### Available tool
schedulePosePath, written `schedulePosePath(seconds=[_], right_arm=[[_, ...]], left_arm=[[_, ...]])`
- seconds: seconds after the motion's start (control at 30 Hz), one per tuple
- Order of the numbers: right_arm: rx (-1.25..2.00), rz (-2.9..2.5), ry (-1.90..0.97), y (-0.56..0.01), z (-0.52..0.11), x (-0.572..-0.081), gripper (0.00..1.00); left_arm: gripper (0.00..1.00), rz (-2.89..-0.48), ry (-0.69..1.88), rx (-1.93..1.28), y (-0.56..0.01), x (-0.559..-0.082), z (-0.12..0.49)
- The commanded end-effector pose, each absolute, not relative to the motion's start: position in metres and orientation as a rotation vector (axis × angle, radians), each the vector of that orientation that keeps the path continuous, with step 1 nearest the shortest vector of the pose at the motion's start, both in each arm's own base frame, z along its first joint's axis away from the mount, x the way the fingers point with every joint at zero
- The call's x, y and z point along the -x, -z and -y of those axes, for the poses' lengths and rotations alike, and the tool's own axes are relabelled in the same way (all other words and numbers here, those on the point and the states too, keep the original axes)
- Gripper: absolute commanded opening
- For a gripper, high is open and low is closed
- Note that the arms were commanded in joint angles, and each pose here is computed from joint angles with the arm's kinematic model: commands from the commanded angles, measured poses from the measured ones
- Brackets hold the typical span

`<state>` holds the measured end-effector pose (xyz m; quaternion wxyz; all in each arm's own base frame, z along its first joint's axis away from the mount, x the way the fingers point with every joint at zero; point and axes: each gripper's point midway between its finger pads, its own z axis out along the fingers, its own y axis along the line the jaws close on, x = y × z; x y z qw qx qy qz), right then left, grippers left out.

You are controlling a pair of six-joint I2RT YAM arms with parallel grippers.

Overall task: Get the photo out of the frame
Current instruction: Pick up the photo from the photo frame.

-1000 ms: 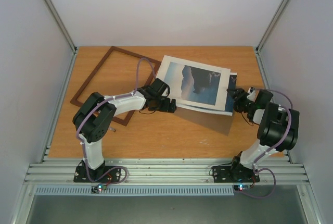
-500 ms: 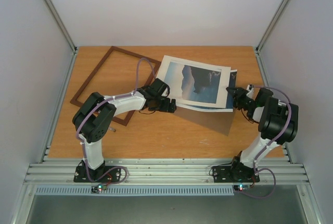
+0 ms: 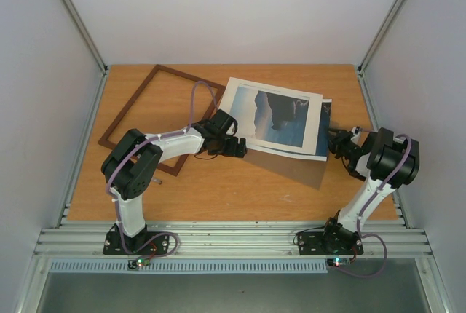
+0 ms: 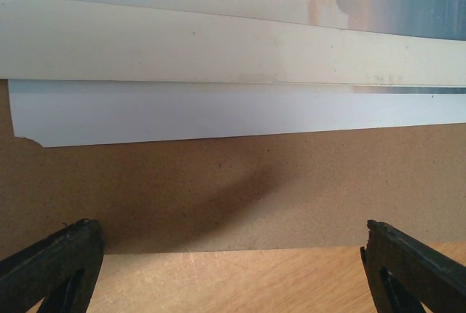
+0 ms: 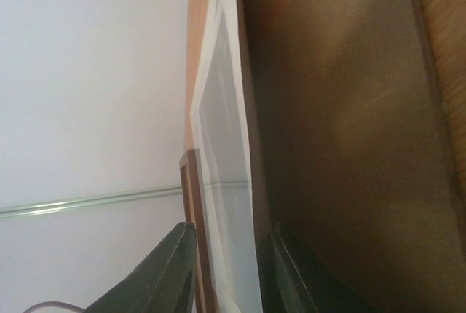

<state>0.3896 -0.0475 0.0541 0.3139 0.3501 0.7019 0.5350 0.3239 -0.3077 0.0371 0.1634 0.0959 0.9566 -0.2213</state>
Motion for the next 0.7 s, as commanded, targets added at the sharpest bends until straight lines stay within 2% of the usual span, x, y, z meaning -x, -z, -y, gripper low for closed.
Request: schedulePosePath(seconds=[0.0, 0.17, 0.43, 0.67], right_arm=[[-0.884, -1.836, -1.44, -0.059, 0.047, -0.394, 0.29], [-0.882, -1.9, -1.418, -0.05, 0.041, -0.395, 0.25], [-0.864, -1.944, -1.358, -0.055, 0.041, -0.393, 0.05], [-0.864, -1.942, -1.231, -0.073, 0.059, -0.383, 0.01]], left_arm=[[0.97, -2.846, 0.624, -0.279, -0.014, -0.298, 0.299], [0.97, -2.846, 0.623, -0.281, -0.014, -0.298, 0.299], [0.97, -2.845, 0.618, -0.279, -0.015, -0.298, 0.298], [0.97, -2.847, 0.596, -0.264, -0.015, -0.297, 0.294]])
